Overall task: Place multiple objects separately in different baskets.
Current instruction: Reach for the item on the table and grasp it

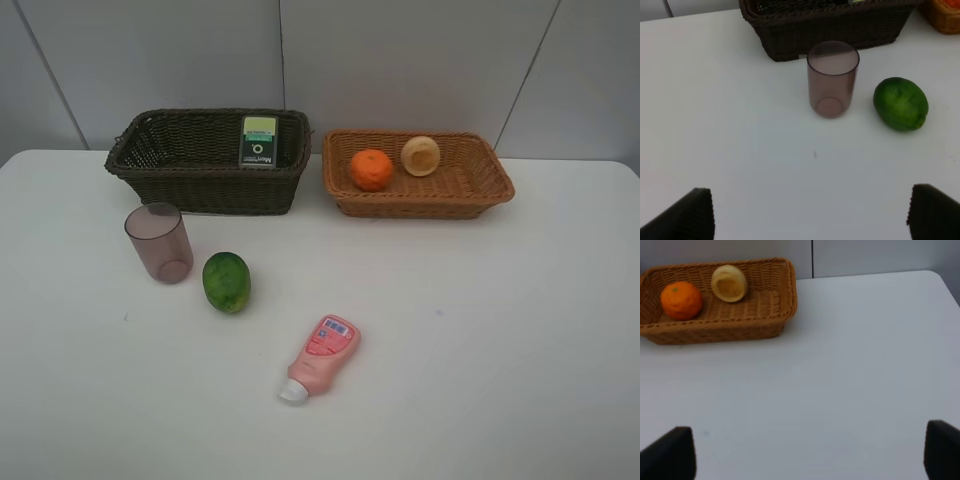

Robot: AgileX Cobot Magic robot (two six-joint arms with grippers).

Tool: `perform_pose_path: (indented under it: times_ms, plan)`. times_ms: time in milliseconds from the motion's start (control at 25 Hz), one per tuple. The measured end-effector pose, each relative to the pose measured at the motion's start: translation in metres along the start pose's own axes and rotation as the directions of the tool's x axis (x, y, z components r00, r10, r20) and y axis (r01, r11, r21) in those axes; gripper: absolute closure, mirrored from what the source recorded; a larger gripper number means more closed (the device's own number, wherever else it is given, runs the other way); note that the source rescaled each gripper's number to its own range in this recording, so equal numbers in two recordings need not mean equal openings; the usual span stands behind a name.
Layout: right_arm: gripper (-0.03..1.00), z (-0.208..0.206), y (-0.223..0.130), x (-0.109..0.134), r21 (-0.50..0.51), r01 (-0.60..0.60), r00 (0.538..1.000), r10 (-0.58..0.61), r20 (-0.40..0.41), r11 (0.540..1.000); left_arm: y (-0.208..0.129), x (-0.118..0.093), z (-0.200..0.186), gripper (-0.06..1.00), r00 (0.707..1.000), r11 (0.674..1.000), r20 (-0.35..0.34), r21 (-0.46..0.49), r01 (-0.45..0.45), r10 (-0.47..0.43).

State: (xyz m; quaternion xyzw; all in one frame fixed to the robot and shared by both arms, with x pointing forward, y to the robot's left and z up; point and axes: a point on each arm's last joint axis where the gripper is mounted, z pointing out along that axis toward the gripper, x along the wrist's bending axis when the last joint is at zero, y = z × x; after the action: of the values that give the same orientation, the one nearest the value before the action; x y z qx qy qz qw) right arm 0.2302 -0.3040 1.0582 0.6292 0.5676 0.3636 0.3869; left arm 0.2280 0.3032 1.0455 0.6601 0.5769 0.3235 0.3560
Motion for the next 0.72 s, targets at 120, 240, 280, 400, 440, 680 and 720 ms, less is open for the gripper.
perform_pose_path:
  times_ms: [120,240,280,400,440,680,720]
  plan:
    - [0.00,0.0002,-0.0001,0.0005,0.000,0.000,1.000,0.000,-0.005,1.000,0.0000,0.0000,0.0000,-0.06,1.000,1.000,0.000,0.000,0.000,0.000]
    - [0.00,0.0002,-0.0001,0.0004,-0.001,0.000,1.000,0.000,-0.005,1.000,0.0000,0.0000,0.0000,-0.06,1.000,1.000,0.000,0.000,0.000,0.000]
    - [0.00,0.0002,-0.0001,0.0004,-0.001,0.000,1.000,0.000,-0.005,1.000,0.0000,0.0000,0.0000,-0.06,1.000,1.000,0.000,0.000,0.000,0.000]
    - [0.00,0.0002,-0.0001,0.0005,0.000,0.000,1.000,0.000,-0.005,1.000,0.0000,0.0000,0.0000,-0.06,1.000,1.000,0.000,0.000,0.000,0.000]
    - [0.00,0.0002,-0.0001,0.0005,0.000,0.000,1.000,0.000,-0.005,1.000,0.0000,0.0000,0.0000,-0.06,1.000,1.000,0.000,0.000,0.000,0.000]
    - [0.00,0.0002,0.0000,0.0005,-0.002,0.001,1.000,-0.001,-0.005,1.000,0.0000,0.0000,0.0000,-0.06,1.000,1.000,0.000,0.000,0.000,0.000]
    - [0.00,0.0002,0.0000,0.0005,-0.002,0.001,1.000,-0.001,-0.005,1.000,0.0000,0.0000,0.0000,-0.06,1.000,1.000,0.000,0.000,0.000,0.000]
